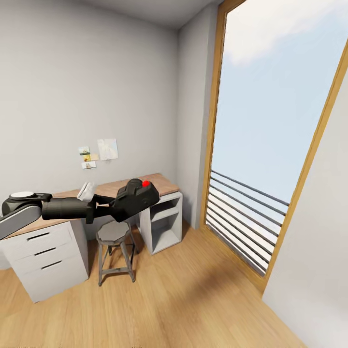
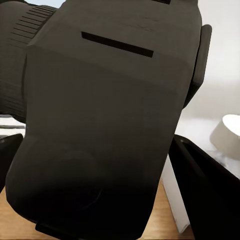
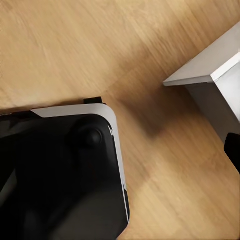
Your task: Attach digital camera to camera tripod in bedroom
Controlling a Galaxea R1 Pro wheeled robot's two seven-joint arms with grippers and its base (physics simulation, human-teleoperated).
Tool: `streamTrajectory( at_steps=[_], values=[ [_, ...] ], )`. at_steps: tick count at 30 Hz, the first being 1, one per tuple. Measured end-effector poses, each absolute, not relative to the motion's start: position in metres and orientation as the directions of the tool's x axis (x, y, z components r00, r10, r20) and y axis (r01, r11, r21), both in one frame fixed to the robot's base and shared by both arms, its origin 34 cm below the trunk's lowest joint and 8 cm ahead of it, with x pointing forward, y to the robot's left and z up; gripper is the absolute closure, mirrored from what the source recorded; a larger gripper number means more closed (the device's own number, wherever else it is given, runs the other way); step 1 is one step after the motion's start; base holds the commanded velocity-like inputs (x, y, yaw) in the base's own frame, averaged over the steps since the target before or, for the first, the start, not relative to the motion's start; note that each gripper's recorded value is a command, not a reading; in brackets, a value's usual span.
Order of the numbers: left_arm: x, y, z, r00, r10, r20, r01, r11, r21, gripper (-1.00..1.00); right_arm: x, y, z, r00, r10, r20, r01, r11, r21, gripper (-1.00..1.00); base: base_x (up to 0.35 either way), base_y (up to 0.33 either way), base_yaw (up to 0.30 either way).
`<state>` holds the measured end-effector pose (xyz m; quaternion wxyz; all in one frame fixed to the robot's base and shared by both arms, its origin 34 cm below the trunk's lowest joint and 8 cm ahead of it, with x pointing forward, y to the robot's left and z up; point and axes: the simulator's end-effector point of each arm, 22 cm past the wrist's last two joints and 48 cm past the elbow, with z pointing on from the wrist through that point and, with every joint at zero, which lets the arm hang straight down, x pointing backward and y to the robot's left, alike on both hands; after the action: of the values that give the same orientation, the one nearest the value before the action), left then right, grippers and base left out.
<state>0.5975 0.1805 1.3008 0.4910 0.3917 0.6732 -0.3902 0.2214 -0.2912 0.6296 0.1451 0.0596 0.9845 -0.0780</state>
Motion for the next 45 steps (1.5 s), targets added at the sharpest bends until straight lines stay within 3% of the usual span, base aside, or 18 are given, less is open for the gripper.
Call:
streamTrajectory(
  at_steps=[22, 45],
  values=[
    [0.602, 0.190, 1.282, -0.254, 0.153, -0.955, 0.900, 0.399, -0.176, 1.00, 0.212, -0.291, 0.627, -0.958, 0.095, -0.272, 0.138, 0.981, -0.140, -1.00, 0.000, 0.000, 0.134],
    [0.604, 0.190, 1.280, -0.261, 0.153, -0.953, 0.898, 0.402, -0.181, 1.00, 0.211, -0.292, 0.627, -0.958, 0.098, -0.268, 0.140, 0.980, -0.142, -1.00, 0.000, 0.000, 0.271]
  ],
)
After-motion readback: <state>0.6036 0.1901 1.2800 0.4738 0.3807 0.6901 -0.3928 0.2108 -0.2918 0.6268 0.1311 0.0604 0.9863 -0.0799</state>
